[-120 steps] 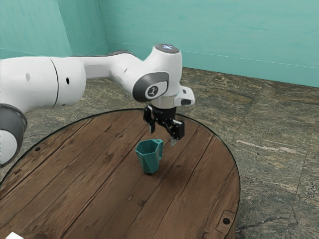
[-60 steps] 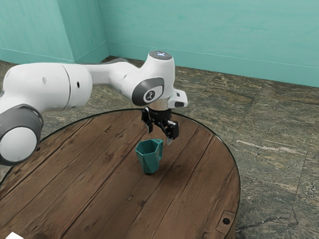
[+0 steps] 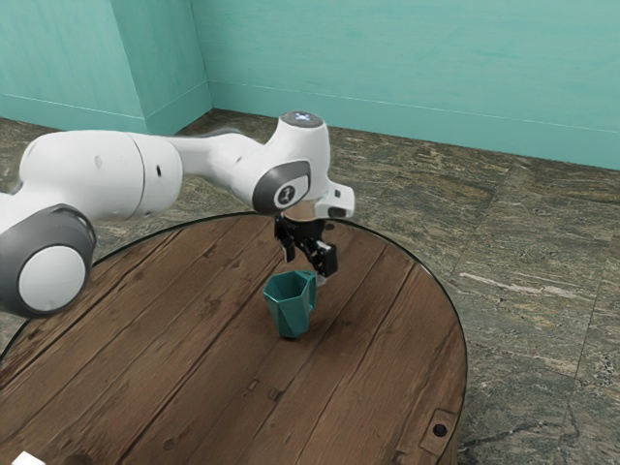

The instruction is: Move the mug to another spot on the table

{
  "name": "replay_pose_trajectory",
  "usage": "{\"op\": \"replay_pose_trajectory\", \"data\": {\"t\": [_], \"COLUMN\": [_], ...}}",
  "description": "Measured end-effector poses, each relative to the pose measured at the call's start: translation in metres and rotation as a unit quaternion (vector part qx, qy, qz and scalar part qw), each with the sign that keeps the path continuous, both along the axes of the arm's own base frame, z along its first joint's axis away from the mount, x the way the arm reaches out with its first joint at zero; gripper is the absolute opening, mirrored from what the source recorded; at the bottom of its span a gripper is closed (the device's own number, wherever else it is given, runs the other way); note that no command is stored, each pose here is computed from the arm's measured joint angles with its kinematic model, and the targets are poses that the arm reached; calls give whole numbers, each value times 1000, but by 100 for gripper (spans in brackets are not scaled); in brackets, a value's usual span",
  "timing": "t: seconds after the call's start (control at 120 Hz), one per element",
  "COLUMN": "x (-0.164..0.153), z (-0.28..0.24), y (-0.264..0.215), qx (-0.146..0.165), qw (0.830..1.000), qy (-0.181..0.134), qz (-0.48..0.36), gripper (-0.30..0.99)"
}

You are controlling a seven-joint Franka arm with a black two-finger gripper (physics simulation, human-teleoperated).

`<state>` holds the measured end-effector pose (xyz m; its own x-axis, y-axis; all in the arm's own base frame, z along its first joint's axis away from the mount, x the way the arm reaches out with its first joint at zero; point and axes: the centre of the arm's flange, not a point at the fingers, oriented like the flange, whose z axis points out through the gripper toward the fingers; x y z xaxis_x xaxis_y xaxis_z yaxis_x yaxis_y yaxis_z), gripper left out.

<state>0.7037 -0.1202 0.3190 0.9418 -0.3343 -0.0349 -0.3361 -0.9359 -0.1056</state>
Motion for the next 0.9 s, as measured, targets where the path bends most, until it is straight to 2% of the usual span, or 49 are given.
{"op": "replay_pose_trajectory", "data": {"t": [0.092,0.275,0.342,0.408,0.533,0.825,0.9], "x": [-1,23,27,25,17,13,12], "z": [-5,-7,-10,-17,-24,-33,-34], "y": [1,-1,-1,0,0,1,0], "qx": [-3,-9,-11,-12,-1,4,4], "qw": [1000,1000,999,998,995,991,991], "qy": [12,14,27,53,89,123,125], "qz": [-5,-18,-21,-24,-36,-48,-51], "gripper": [69,69,69,69,69,69,60]}}
